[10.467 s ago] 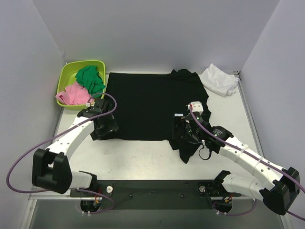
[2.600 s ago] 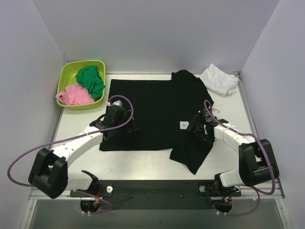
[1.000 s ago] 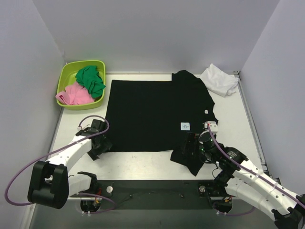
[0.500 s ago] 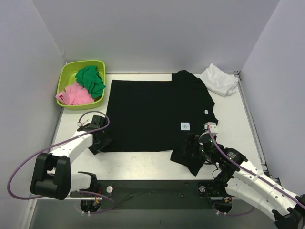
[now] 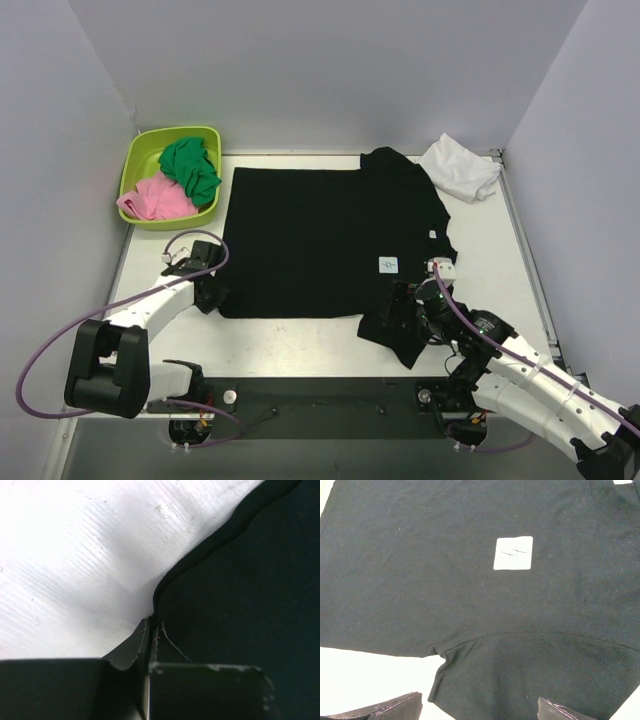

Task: Fold and stack the t-shirts
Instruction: Grap the side of the flattened tshirt closest away from the robot with both arms, then fold the flattened tshirt in 1/3 of the way

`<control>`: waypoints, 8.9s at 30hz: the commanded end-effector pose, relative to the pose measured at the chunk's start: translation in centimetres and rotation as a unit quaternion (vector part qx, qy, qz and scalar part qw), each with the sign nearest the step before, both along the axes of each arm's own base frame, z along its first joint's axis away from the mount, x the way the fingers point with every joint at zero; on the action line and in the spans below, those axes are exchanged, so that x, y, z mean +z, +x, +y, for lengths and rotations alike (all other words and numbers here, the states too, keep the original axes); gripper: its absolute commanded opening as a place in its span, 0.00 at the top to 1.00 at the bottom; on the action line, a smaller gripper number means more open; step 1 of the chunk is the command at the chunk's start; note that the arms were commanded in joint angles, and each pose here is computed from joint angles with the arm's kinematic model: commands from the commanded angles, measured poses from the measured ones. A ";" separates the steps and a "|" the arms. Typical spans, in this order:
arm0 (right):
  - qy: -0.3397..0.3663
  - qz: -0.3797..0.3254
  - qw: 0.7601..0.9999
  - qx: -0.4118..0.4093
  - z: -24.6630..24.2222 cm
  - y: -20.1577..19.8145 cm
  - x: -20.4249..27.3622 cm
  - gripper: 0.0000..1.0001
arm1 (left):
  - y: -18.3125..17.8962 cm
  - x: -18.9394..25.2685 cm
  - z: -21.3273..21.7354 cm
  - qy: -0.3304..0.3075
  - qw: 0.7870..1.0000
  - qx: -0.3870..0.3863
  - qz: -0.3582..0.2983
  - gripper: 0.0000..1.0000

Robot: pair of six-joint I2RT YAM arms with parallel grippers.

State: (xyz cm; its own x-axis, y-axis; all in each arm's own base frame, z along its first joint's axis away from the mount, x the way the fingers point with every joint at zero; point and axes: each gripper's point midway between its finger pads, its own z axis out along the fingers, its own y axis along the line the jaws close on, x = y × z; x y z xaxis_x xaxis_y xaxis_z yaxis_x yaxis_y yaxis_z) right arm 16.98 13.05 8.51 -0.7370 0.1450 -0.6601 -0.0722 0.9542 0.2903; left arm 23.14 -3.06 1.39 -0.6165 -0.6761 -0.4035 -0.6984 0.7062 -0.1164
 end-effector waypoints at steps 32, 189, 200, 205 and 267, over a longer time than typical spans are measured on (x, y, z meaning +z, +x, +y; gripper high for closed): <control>-0.043 0.228 0.964 -0.128 -5.2 -9.8 -7.6 0.31 | 3.7 3.8 -3.7 -0.099 0.987 -0.071 -0.101 1.00; -0.037 0.034 0.987 -0.155 -9.3 -0.4 8.2 1.00 | 0.3 10.8 -2.3 -0.112 0.975 -0.090 -0.167 1.00; -0.046 0.068 0.972 -0.221 -11.5 0.5 6.1 1.00 | 0.4 8.3 -0.8 -0.086 0.984 -0.076 -0.136 1.00; -0.036 0.084 0.968 -0.232 -11.7 1.1 5.3 1.00 | 0.6 7.5 -0.2 -0.087 0.985 -0.072 -0.128 1.00; -0.054 0.067 0.987 -0.136 -6.8 13.4 9.8 1.00 | 10.4 6.5 -3.1 -0.112 0.983 -0.079 -0.119 1.00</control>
State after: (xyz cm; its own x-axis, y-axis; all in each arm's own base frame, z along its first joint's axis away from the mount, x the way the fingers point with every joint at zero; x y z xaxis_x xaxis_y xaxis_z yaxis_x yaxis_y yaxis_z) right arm 28.25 5.86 17.19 -0.7758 0.3133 -0.5478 0.2515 0.9496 0.1870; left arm 30.89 -6.87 6.68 -0.6895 -0.6333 -0.3515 -0.5137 0.7696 -0.3791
